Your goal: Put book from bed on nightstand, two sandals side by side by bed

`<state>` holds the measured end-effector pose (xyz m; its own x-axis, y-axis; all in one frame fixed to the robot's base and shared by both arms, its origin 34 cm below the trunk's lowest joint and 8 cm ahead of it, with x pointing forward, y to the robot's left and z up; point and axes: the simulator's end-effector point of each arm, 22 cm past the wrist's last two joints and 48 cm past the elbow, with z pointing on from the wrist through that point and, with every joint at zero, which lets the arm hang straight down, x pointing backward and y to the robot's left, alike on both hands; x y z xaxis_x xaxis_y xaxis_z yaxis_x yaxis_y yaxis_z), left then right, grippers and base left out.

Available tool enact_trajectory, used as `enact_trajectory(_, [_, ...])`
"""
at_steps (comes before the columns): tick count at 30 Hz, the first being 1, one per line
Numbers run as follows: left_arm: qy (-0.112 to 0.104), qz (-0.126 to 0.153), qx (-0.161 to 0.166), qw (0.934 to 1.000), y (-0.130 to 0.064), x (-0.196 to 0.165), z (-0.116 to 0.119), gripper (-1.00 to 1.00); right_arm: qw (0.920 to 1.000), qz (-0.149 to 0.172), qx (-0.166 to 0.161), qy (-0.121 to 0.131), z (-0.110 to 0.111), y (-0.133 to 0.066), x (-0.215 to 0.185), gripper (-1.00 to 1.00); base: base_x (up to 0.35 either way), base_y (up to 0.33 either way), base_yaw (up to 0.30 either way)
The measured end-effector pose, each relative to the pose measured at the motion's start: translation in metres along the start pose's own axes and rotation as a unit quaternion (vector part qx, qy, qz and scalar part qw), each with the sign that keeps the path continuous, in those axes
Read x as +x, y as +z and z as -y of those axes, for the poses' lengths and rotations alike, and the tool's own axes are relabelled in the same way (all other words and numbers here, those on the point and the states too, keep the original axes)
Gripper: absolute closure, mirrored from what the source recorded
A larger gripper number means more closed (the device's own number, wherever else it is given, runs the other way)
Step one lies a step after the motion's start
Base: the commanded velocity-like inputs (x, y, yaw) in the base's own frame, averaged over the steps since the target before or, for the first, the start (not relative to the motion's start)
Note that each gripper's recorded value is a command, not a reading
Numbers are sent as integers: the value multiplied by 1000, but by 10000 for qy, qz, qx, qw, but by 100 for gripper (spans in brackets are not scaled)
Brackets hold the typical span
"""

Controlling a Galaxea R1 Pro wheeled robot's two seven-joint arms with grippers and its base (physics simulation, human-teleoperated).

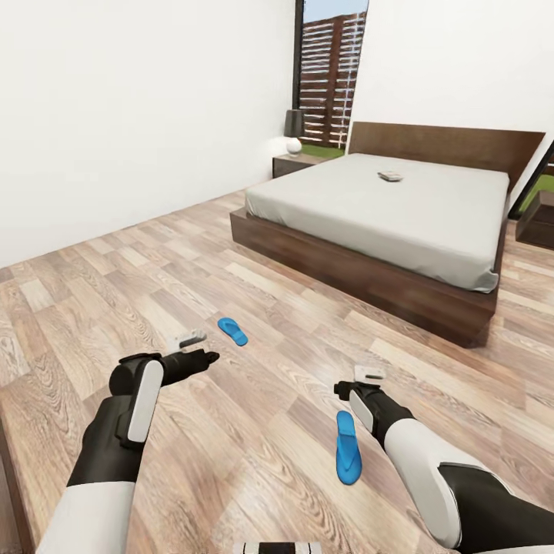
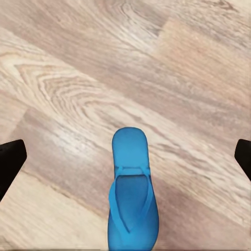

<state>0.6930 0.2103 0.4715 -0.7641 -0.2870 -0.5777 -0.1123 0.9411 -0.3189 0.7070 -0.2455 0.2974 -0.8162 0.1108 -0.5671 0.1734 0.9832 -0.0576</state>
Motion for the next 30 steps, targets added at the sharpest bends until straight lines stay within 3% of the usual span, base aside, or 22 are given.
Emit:
enact_trajectory(14, [-48, -386, -119, 9992, 30, 32, -14, -100, 9995, -306, -85, -75, -4, 23, 33, -100, 0, 0, 0])
enact_trajectory(22, [-81, -547, -139, 9984, 44, 47, -18, -100, 9963, -698, -486, -160, -22, 32, 26, -100, 0, 0, 0])
enact_trajectory(30, [-108, -702, -189, 9973, 57, 61, -25, -100, 9949, -858, -496, -183, -22, 44, 38, -100, 0, 0, 0])
